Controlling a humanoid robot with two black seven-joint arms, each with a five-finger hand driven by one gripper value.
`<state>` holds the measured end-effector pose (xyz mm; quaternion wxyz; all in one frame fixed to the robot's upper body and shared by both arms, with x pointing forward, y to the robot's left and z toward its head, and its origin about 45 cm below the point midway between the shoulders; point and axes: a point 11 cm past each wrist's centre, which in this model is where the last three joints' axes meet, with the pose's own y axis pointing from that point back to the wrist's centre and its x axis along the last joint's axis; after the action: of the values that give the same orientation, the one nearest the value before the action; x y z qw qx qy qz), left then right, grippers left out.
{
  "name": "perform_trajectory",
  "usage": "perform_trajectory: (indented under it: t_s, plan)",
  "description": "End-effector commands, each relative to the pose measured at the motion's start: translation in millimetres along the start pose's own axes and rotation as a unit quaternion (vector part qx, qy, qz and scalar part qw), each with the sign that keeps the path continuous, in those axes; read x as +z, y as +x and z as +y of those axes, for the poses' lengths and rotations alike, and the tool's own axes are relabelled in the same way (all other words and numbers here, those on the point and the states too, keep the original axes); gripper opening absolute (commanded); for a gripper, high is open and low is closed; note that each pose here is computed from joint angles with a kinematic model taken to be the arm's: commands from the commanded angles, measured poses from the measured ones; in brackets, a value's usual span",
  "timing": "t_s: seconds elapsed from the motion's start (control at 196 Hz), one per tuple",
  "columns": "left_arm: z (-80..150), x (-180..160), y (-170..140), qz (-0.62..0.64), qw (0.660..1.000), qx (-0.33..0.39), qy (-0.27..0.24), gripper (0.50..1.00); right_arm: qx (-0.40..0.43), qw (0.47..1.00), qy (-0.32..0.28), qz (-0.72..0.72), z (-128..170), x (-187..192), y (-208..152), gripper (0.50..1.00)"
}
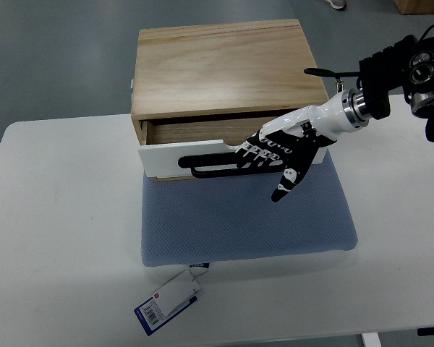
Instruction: Open wood drawer with right hand
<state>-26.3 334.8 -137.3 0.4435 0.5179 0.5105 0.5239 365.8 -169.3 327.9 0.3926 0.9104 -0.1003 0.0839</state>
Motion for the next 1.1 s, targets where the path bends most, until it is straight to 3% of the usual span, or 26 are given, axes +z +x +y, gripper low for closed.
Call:
perform_trajectory:
  t_s: [0.0,0.555,1.003,1.094]
  plan:
    - [0,0,0,0.0,1.0,0.0,0.0,1.0,-0.006,1.0,-0.002,0.002,4,3,-2,0.928]
    - [0,0,0,0.0,1.0,0.0,0.0,1.0,-0.013,1.0,0.0,-0.003,14,7,-5,0.928]
    - [0,0,0,0.0,1.0,0.0,0.0,1.0,0.022,0.999,0.02,0.018,41,-17,12,0.928]
    - [0,0,0,0.0,1.0,0.0,0.0,1.0,0.035,0.998,0.047,0.028,59,-33,19,0.928]
